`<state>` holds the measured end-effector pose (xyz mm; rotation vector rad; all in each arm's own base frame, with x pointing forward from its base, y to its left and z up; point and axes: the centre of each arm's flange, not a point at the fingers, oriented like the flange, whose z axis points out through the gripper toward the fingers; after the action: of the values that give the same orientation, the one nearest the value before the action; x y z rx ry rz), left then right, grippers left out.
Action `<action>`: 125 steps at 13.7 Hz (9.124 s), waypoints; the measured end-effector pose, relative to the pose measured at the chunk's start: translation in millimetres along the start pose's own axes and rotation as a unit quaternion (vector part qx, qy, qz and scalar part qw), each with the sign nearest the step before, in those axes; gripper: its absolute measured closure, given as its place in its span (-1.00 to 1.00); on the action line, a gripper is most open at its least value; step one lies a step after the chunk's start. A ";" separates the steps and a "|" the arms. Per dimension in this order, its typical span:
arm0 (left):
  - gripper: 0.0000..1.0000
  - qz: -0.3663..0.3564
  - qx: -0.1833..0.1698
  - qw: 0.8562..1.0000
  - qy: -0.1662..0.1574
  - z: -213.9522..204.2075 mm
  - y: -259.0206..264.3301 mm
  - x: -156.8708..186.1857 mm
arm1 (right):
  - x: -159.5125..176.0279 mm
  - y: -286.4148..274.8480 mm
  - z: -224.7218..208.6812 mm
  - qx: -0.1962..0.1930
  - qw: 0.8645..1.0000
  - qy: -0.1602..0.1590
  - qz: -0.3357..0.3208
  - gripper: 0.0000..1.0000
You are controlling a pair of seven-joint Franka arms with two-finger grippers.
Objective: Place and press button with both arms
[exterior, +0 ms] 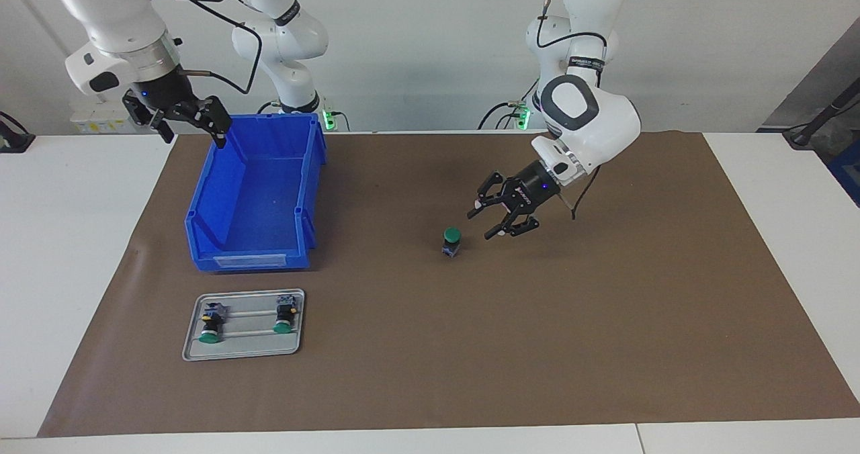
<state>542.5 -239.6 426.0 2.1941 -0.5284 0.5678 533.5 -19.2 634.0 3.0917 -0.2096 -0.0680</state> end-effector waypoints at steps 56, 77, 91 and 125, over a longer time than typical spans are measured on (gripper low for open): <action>-1.00 -0.123 0.350 0.893 -0.253 -274.3 -9.6 77.8 | -44.6 -405.4 146.0 0.112 0.988 0.107 0.017 -1.00; -1.00 -0.146 0.365 0.885 -0.249 -287.3 -15.6 74.6 | -43.2 -461.9 298.4 0.050 0.993 0.109 0.014 -0.89; -1.00 -0.149 0.367 0.886 -0.242 -289.8 -14.0 75.7 | 7.5 -362.9 186.0 0.031 0.994 0.108 0.009 0.26; -1.00 -0.149 0.367 0.886 -0.242 -289.8 -14.0 75.7 | -57.5 -3.5 276.1 0.028 0.996 0.049 -0.062 -0.96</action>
<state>547.0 -19.3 629.4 3.1023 -0.2160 0.0204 464.1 -18.8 360.6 3.1512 -0.0147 0.0865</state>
